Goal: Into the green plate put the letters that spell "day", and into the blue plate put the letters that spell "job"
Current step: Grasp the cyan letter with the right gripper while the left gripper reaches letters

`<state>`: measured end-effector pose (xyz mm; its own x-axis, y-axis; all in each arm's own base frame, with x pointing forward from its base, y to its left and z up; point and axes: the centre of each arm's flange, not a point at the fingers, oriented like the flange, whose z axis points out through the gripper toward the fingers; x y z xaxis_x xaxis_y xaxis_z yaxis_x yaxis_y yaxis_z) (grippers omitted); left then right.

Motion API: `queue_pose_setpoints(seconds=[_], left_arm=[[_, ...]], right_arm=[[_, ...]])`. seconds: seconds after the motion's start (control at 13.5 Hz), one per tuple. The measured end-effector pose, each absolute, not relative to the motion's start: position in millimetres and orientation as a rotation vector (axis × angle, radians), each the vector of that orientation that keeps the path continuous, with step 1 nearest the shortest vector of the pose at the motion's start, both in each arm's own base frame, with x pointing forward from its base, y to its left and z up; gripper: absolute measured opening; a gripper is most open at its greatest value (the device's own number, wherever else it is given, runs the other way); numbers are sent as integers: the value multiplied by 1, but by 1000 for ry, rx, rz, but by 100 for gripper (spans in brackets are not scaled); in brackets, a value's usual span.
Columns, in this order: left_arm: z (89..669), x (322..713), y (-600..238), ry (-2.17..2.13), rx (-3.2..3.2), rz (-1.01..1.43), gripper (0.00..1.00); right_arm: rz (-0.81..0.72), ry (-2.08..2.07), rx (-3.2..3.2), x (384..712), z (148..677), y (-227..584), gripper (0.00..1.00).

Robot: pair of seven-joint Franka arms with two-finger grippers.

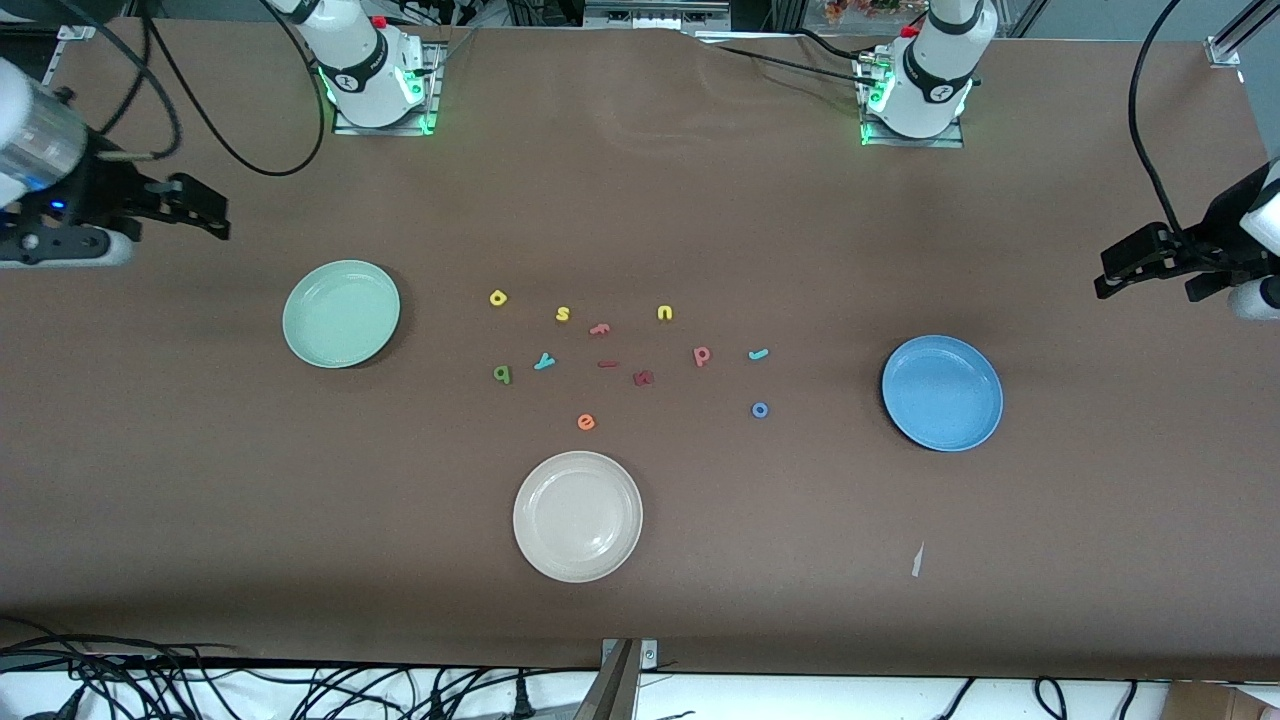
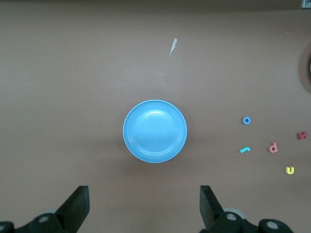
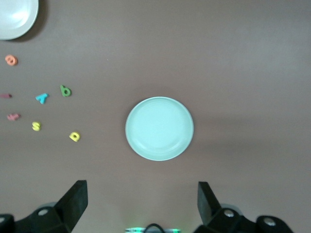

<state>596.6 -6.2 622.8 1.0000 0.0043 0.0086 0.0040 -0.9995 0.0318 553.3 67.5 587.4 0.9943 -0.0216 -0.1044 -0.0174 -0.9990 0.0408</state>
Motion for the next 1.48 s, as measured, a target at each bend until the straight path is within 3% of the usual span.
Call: queue_pose_setpoints(seconds=[0.37,0.81,1.11,1.48], left_arm=[[619,598,-8,3,3110,3,100],[597,608,-11,-4,3110,-55,100],[593,610,-12,-7,3110,-66,100],[585,613,-16,-18,3109,-87,100]], right_arm=[[-193,-225,3011,569,513,175,100],[-141,-660,2864,565,334,330,100],[-91,-1003,2770,559,281,360,100],[-38,-1009,2700,549,233,374,99]])
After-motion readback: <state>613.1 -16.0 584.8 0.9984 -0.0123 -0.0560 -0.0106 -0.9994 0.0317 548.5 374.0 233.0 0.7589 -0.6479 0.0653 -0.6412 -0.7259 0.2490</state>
